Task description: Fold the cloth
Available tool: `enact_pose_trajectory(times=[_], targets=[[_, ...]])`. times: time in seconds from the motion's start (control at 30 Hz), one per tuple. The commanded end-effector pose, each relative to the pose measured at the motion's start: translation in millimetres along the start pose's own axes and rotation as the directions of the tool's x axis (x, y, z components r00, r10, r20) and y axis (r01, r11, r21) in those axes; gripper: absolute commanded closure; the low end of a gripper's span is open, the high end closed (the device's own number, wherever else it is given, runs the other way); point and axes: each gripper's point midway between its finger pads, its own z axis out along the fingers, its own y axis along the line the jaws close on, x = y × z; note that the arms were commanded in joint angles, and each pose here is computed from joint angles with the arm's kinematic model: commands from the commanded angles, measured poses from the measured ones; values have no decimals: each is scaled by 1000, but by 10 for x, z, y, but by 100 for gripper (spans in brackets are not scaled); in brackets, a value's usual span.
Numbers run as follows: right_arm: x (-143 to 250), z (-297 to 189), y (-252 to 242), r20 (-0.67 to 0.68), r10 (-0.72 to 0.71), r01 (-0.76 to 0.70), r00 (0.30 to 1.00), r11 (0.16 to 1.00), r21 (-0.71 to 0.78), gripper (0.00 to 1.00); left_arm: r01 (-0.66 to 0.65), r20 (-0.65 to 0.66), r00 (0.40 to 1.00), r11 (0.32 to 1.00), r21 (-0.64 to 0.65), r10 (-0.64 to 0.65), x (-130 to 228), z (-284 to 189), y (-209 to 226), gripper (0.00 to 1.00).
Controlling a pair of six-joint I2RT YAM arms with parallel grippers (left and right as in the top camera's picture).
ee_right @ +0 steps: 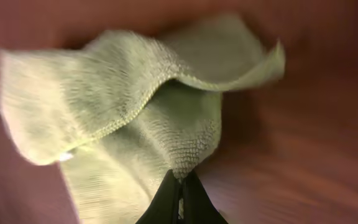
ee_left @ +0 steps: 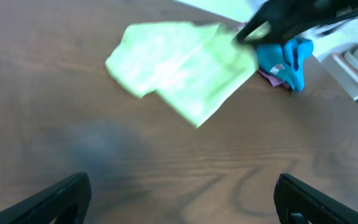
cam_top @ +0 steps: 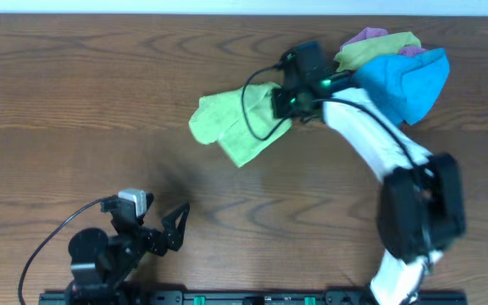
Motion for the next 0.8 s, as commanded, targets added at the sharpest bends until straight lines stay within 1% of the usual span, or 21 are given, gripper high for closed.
enact_pose_trajectory(times=[0.0, 0.07, 0.1, 0.13, 0.23, 0.27, 0.3, 0.37, 0.43, 0.53, 0.6, 0.67, 0.77], targets=[[-331, -406, -316, 119, -77, 56, 990, 984, 169, 98, 96, -43, 994, 995, 1, -96, 51, 78, 32, 4], [-388, -513, -514, 140, -87, 48, 986, 965, 258, 97, 114, -65, 991, 994, -4, -114, 56, 136, 65, 5], [-401, -541, -608, 142, -89, 43, 986, 954, 295, 95, 123, -79, 989, 992, -4, -123, 65, 168, 78, 5], [-403, -558, -674, 139, -95, 46, 986, 946, 320, 91, 138, -91, 986, 990, -5, -138, 74, 197, 91, 5], [-388, -590, -836, 129, -88, 35, 988, 928, 371, 68, 183, -128, 975, 983, 5, -181, 92, 292, 109, 5], [-390, -604, -875, 130, -87, 30, 988, 921, 389, 55, 196, -138, 972, 980, 22, -191, 84, 327, 94, 5], [-393, -616, -904, 132, -85, 25, 988, 915, 402, 39, 206, -146, 969, 977, 47, -197, 69, 361, 66, 5], [-372, -618, -911, 125, -80, 22, 989, 914, 405, 27, 206, -144, 971, 974, 96, -191, 3, 423, 16, 5], [-290, -604, -897, 96, -64, 20, 993, 917, 399, 22, 232, -120, 968, 967, 110, -218, -96, 474, 13, 4], [-31, -556, -810, 12, 8, -12, 1000, 936, 351, 20, 331, -82, 943, 935, 126, -323, -260, 529, 8, 5], [102, -538, -764, -41, 27, -13, 999, 949, 316, 19, 352, -64, 936, 926, 137, -346, -331, 552, 6, 4], [198, -525, -816, -68, 50, -25, 996, 946, 324, 18, 355, -66, 935, 925, 137, -349, -334, 577, 19, 5], [317, -475, -947, -91, 97, -64, 991, 946, 317, 16, 408, -108, 911, 905, 117, -397, -255, 632, 46, 4]])
